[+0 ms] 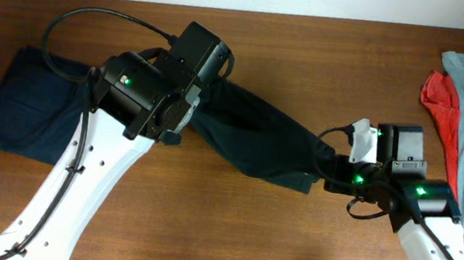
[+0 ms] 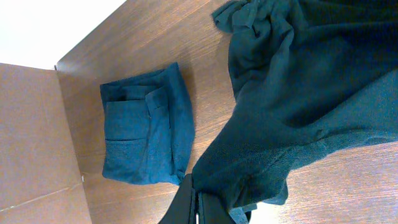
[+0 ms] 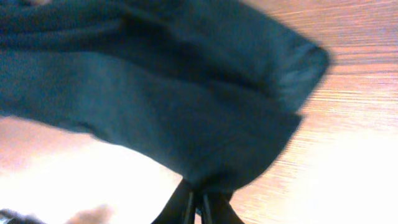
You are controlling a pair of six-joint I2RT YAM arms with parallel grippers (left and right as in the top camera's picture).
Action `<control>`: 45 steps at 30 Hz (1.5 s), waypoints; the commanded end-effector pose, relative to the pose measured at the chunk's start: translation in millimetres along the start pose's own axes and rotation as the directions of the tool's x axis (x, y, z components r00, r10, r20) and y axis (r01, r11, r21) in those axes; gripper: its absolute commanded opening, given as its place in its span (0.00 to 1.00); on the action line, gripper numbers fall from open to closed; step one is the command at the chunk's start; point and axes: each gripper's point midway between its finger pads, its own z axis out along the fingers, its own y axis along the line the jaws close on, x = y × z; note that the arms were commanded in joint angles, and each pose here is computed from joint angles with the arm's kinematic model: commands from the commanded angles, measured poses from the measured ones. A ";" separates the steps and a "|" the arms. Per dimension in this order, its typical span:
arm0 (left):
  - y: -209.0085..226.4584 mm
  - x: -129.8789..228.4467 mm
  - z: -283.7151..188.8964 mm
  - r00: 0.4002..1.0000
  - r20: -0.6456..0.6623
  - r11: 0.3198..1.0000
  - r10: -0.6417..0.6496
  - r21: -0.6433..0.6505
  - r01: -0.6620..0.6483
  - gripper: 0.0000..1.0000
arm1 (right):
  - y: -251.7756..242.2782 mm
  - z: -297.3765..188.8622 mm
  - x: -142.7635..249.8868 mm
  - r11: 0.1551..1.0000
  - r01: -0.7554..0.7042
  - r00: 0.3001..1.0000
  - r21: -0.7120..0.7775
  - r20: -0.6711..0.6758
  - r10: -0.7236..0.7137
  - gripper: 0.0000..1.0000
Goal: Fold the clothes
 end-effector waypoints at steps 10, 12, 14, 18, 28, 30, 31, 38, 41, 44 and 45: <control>10.1 -2.9 -8.0 0.999 0.036 1.000 -0.013 -0.023 0.014 0.00 | -38.5 74.4 6.8 0.988 -0.096 0.976 0.119 -0.184 0.117 0.08; 10.0 -3.2 -8.0 0.999 0.037 1.000 -0.014 -0.022 0.015 0.00 | -43.9 92.8 5.4 0.988 -0.101 0.972 0.118 -0.200 0.123 0.07; 10.0 -3.1 -8.0 0.999 0.036 1.000 -0.014 -0.022 0.015 0.01 | -42.8 103.8 7.8 0.990 -0.108 0.966 0.093 -0.224 0.126 0.27; 10.0 -3.1 -7.9 0.999 0.036 1.000 -0.014 -0.022 0.015 0.00 | -42.8 101.5 16.6 0.991 -0.094 0.959 0.091 -0.261 0.114 0.45; 10.0 -3.1 -7.9 0.999 0.036 1.000 -0.014 -0.022 0.015 0.00 | -40.7 86.9 56.6 0.991 -0.095 0.898 0.095 -0.421 0.127 0.45; 10.0 -3.2 -7.9 0.999 0.037 1.000 -0.014 -0.022 0.015 0.00 | -40.9 86.5 58.5 0.990 -0.099 0.895 0.098 -0.427 0.131 0.45; 10.0 -3.3 -8.0 0.999 0.037 1.000 -0.014 -0.022 0.015 0.01 | -41.2 86.9 59.1 0.990 -0.099 0.894 0.098 -0.428 0.132 0.45; 9.9 -3.0 -7.8 0.999 0.035 1.000 -0.013 -0.022 0.014 0.00 | -42.4 95.9 50.4 0.992 -0.089 0.910 0.087 -0.399 0.117 0.48; 10.0 -3.0 -7.9 0.999 0.036 1.000 -0.014 -0.022 0.014 0.00 | -44.5 98.9 54.7 0.991 -0.095 0.900 0.095 -0.418 0.127 0.49; 10.0 -3.1 -7.9 0.999 0.036 1.000 -0.014 -0.022 0.014 0.01 | -46.8 101.3 61.0 0.986 -0.121 0.883 0.112 -0.441 0.159 0.49; 9.9 -3.1 -7.8 0.999 0.036 1.000 -0.013 -0.022 0.014 0.00 | -47.0 101.5 61.5 0.985 -0.125 0.881 0.116 -0.443 0.164 0.49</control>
